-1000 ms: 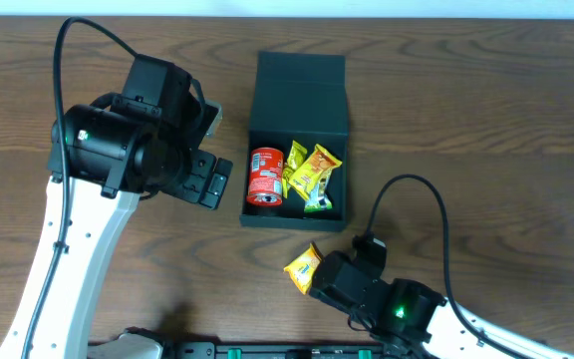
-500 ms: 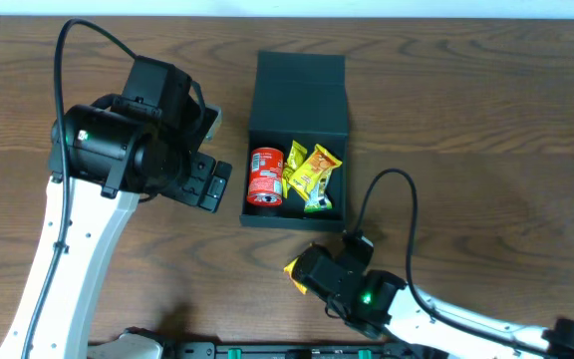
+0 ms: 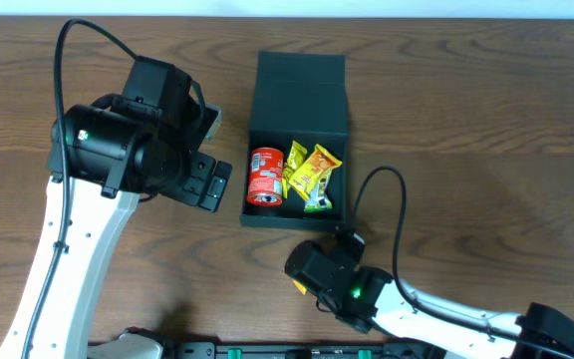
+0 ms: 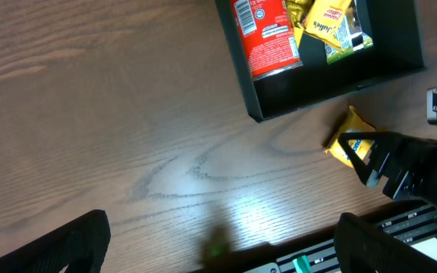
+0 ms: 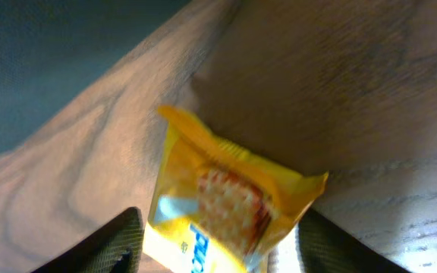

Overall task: Pack container
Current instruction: 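Grasp the yellow Julie's pack on the table with the right gripper, then carry the yellow pack into the box and open the right gripper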

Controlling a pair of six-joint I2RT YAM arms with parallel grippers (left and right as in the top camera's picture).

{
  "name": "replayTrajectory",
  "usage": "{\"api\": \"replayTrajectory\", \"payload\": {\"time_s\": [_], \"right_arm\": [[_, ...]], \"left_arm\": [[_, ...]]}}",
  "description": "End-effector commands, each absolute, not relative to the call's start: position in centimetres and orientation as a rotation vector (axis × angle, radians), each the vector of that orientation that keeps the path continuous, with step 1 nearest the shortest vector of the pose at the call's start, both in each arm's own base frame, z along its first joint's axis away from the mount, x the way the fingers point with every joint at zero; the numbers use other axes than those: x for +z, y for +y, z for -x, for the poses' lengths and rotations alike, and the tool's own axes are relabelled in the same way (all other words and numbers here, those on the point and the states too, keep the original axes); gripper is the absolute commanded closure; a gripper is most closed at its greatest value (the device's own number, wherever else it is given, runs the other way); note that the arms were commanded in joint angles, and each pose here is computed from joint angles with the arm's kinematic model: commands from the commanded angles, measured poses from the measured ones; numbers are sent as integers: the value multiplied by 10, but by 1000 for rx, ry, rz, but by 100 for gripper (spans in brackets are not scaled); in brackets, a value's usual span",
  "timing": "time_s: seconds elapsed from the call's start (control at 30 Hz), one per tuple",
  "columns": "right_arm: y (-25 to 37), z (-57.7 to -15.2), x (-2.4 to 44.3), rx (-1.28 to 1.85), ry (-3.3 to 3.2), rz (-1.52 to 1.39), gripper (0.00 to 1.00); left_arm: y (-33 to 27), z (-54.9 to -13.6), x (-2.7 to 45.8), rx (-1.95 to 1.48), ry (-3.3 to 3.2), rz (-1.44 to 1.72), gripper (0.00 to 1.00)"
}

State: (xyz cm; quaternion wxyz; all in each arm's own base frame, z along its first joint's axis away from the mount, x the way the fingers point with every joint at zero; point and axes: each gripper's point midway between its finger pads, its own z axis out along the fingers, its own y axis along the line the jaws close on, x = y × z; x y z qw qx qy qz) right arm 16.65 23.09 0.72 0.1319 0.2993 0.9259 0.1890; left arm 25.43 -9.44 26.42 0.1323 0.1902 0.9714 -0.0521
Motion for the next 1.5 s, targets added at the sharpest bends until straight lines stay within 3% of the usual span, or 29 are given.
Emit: {"api": "replayTrajectory", "payload": {"time_s": [0.0,0.57,0.93,1.47], "right_arm": [[223,-173,4,511,2668,-872,43],[225,-173,5,511,2678,-840,67],[229,-176,23,517,2679,-778,70],[236,-191,85,562,2607,-579,75]], "left_arm": [[-93,-255,270,-143,2799,-546,5],[-89,-257,270,-106,2795,-540,5],[-89,-258,270,-107,2793,-540,5],[-89,-258,270,-107,2792,-539,5]]}}
